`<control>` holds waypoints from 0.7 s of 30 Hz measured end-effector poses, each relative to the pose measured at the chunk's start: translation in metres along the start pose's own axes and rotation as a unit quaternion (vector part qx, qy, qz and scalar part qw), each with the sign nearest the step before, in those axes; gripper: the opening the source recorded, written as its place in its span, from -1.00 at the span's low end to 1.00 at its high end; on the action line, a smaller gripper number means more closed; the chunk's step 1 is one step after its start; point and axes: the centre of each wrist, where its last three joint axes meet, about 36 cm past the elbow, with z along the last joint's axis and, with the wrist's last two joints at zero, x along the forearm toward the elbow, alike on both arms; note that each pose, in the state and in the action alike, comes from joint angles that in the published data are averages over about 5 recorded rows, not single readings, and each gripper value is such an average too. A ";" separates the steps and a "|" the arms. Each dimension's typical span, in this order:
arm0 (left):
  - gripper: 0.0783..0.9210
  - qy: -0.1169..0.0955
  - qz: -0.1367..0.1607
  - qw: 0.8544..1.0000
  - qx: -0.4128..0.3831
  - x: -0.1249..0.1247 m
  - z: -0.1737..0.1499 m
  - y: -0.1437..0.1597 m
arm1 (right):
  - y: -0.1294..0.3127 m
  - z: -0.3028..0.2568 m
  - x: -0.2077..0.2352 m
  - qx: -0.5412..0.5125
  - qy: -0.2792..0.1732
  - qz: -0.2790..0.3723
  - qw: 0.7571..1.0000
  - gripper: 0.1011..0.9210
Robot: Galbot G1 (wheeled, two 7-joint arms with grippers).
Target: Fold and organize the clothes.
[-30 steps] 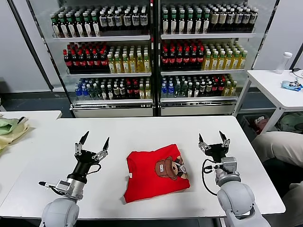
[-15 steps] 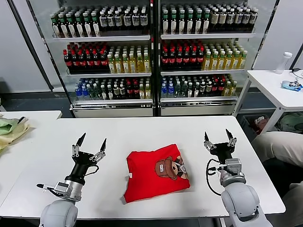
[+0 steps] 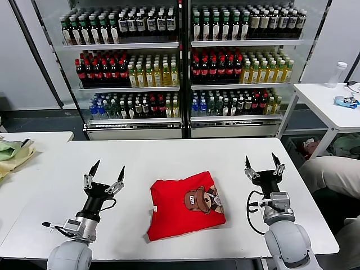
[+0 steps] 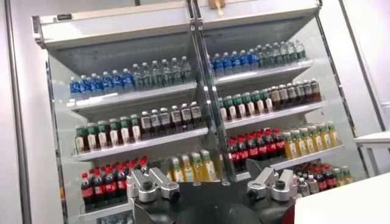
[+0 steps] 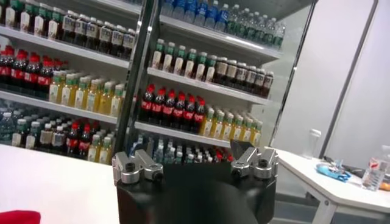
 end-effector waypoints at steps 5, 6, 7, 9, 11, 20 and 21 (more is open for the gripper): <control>0.77 0.000 -0.003 1.000 -0.003 -0.003 0.001 0.003 | -0.001 -0.002 -0.001 0.001 -0.005 0.003 1.000 0.76; 0.77 0.000 -0.004 1.000 -0.003 -0.004 0.001 0.003 | -0.001 -0.002 -0.001 0.001 -0.006 0.003 1.000 0.76; 0.77 0.000 -0.004 1.000 -0.004 -0.005 0.002 0.004 | -0.001 -0.002 -0.002 0.001 -0.007 0.003 1.000 0.76; 0.77 0.001 -0.006 1.000 -0.006 -0.006 0.003 0.006 | 0.001 -0.003 -0.003 0.001 -0.007 0.003 1.000 0.76; 0.77 0.001 -0.007 1.000 -0.008 -0.008 0.004 0.008 | 0.002 -0.003 -0.005 0.002 -0.009 0.004 1.000 0.76; 0.77 0.003 -0.010 1.000 -0.016 -0.014 0.008 0.017 | 0.002 -0.003 -0.019 0.011 -0.027 0.011 1.000 0.76; 0.77 0.003 -0.009 1.000 -0.017 -0.015 0.008 0.018 | 0.002 -0.003 -0.020 0.012 -0.029 0.011 0.999 0.76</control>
